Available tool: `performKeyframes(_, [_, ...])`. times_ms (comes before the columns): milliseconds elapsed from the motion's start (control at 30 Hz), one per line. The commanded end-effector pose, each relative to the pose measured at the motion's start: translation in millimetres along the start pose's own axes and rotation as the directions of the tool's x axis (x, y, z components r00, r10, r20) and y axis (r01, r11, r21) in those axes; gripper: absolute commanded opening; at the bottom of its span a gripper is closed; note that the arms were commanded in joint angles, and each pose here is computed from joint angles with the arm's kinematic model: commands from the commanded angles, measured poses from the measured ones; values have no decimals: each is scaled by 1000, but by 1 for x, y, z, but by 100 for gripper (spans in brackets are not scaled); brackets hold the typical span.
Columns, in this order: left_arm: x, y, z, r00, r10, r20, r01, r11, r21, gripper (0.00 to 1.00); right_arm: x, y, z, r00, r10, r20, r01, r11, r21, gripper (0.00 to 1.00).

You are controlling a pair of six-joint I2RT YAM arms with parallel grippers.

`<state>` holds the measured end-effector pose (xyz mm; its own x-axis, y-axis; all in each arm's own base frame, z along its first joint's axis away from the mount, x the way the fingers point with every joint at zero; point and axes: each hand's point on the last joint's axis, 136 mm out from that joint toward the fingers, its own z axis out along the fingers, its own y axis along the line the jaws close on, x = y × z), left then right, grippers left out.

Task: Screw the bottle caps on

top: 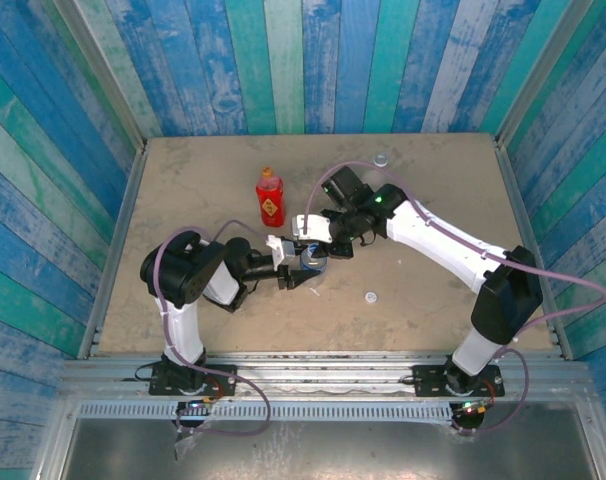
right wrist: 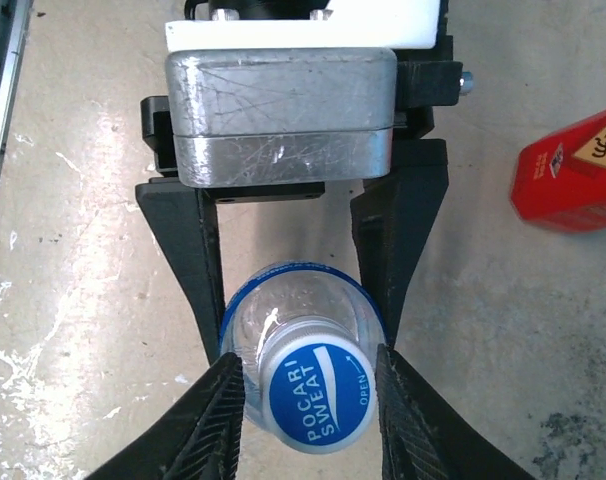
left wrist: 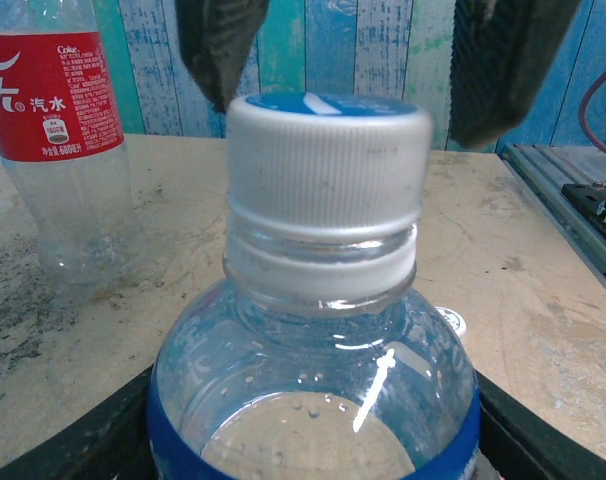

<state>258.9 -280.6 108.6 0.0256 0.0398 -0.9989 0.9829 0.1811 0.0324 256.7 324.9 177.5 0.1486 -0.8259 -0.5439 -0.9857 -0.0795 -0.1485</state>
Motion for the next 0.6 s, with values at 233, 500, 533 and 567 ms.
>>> performKeyframes(233, [12, -5, 0, 998, -39, -40, 40, 999, 28, 66, 8, 2, 6, 999, 22, -39, -24, 999, -41, 29])
performKeyframes(500, [12, -6, 1, 998, -41, -41, 42, 999, 31, 66, 8, 1, 8, 998, 40, -46, -42, 998, -42, 34])
performKeyframes(533, [12, -6, 0, 998, -41, -41, 42, 999, 31, 66, 9, 1, 8, 998, 43, -47, -45, 998, -46, 33])
performKeyframes(567, [12, -6, 0, 998, -41, -41, 42, 999, 32, 66, 9, 1, 9, 998, 46, -50, -48, 998, -47, 33])
